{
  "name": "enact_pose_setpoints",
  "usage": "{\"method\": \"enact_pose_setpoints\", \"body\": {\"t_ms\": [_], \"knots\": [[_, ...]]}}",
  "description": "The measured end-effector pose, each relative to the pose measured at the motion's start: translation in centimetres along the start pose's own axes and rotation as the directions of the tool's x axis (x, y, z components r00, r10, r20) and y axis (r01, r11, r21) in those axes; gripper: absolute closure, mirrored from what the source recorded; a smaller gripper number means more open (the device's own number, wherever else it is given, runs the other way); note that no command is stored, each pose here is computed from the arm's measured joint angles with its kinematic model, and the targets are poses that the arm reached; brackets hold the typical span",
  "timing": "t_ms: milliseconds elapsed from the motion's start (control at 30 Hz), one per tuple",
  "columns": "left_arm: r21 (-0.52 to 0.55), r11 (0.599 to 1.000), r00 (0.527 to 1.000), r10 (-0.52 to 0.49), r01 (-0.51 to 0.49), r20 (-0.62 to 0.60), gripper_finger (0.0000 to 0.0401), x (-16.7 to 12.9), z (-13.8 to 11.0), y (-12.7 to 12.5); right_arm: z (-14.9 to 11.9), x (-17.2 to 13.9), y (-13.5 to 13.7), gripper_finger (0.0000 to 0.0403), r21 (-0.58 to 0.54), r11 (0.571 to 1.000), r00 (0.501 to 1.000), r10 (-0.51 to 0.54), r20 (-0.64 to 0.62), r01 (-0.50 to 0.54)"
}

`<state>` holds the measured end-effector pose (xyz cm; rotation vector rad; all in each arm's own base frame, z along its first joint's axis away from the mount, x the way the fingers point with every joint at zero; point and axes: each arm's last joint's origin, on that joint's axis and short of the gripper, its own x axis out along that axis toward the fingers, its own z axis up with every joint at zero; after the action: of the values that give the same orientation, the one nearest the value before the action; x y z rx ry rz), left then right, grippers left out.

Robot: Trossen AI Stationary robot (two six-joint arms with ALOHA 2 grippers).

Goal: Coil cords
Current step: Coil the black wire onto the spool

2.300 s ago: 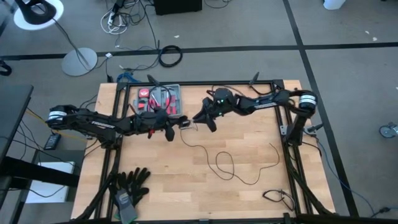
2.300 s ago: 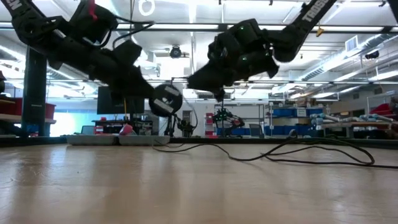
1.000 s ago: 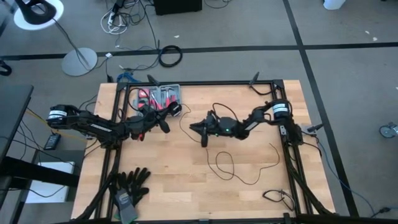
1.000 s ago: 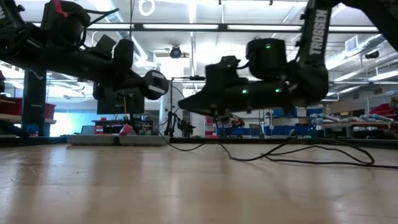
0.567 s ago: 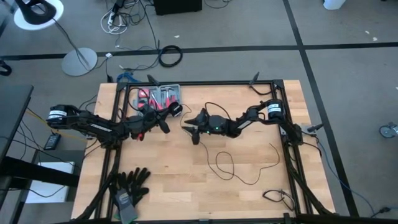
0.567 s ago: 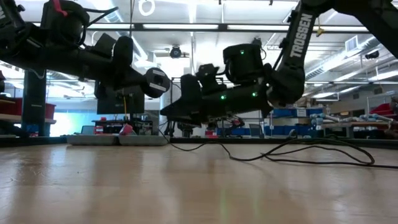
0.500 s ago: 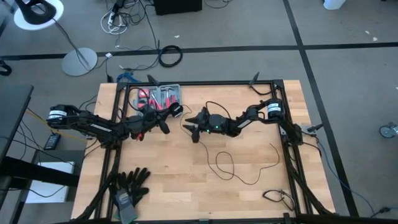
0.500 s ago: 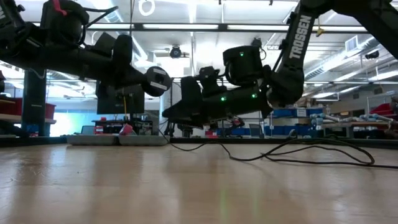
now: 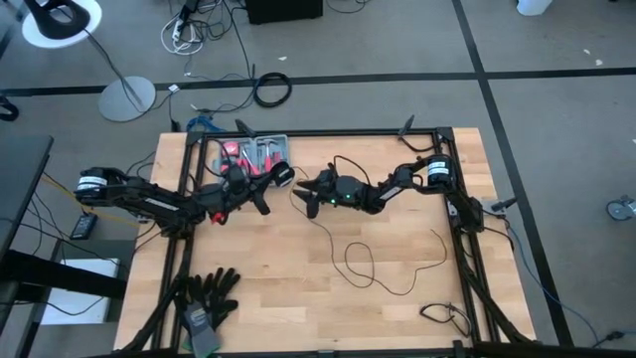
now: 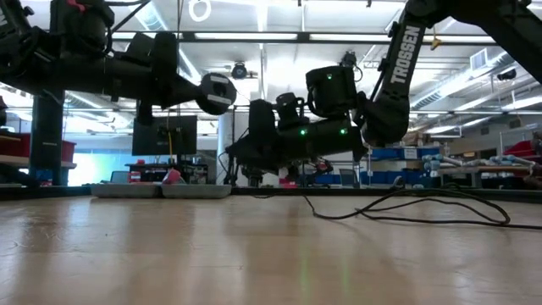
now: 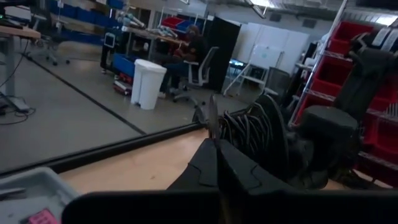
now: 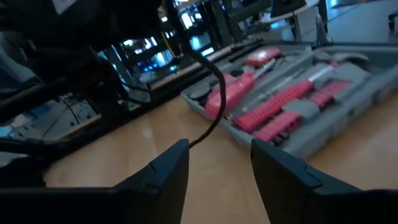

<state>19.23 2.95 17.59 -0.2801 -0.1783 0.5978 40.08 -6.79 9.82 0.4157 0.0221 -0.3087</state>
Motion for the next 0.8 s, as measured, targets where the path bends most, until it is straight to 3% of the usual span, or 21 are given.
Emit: {"method": "enact_pose_setpoints", "body": {"t_ms": [400, 700, 800], "knots": [[0.001, 1.0, 0.999, -0.008, 0.008, 0.037, 0.0401, 0.4, 0.7, -0.4, 1.2, 1.1, 0.8, 0.0279, -0.015, 0.998, 0.998, 0.055, 0.026, -0.055], [0.018, 1.0, 0.999, -0.008, 0.007, 0.038, 0.0401, 0.4, 0.7, -0.4, 0.7, 1.1, 0.8, 0.0381, -0.009, 0.996, 0.995, 0.093, -0.036, -0.094], [0.029, 1.0, 0.999, -0.007, 0.006, 0.038, 0.0401, 0.4, 0.7, -0.4, 0.7, 1.1, 0.9, 0.0397, -0.009, 0.994, 0.993, 0.105, -0.047, -0.106]]}}
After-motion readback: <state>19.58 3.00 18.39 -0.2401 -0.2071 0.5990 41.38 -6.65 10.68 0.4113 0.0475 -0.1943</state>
